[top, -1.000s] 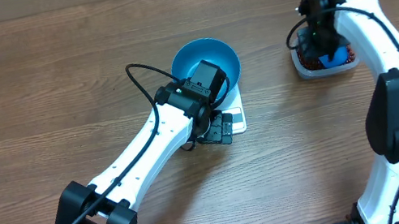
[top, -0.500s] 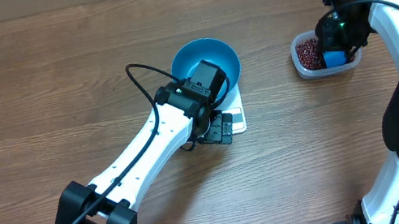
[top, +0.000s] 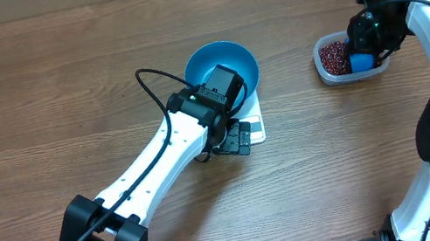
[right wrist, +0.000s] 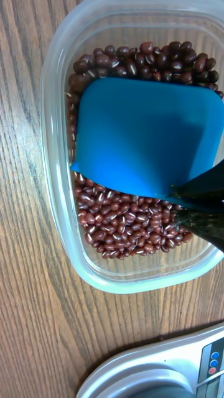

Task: Scoop item into bowl and weigh 150g on scale

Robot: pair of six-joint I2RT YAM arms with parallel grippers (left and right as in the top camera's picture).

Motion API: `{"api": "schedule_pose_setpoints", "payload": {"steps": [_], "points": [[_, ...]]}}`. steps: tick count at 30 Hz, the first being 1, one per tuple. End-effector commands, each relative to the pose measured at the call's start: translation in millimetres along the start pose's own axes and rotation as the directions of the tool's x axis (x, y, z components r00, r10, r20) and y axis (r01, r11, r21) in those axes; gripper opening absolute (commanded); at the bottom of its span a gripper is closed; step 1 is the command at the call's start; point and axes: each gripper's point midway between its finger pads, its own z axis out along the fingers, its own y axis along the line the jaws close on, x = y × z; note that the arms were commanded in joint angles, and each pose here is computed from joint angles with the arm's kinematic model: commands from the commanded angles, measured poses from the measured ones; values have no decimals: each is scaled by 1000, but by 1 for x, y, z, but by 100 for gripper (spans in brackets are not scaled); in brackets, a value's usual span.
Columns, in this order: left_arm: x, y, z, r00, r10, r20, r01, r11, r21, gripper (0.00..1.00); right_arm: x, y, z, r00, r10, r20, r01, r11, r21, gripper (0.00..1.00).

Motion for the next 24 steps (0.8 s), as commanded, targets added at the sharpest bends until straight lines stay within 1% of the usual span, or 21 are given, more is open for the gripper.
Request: {"api": "schedule_pose_setpoints", "payload": {"steps": [1, 2, 6, 11, 16, 20, 24], "points": [[2, 3, 2, 1000, 2, -1, -2, 1000, -15, 100, 22, -22, 34, 993, 59, -106, -54, 997, 53, 4], [2, 3, 2, 1000, 2, -1, -2, 1000, -15, 100, 22, -25, 34, 993, 59, -106, -52, 996, 71, 4], [2, 3, 2, 1000, 2, -1, -2, 1000, -15, 100, 24, -23, 34, 992, 60, -115, -52, 996, 67, 4], [2, 3, 2, 1000, 2, -1, -2, 1000, -15, 100, 25, 0, 34, 991, 60, -123, -69, 995, -66, 4], [2, 3, 2, 1000, 2, -1, -2, 1000, -15, 100, 19, 20, 32, 993, 55, -103, -74, 980, -184, 4], [2, 3, 2, 1000, 3, -1, -3, 1000, -15, 100, 16, 28, 31, 994, 54, -95, -75, 970, -231, 4], [2, 3, 2, 1000, 2, -1, -2, 1000, -15, 99, 16, 30, 30, 994, 56, -95, -78, 966, -246, 4]]}}
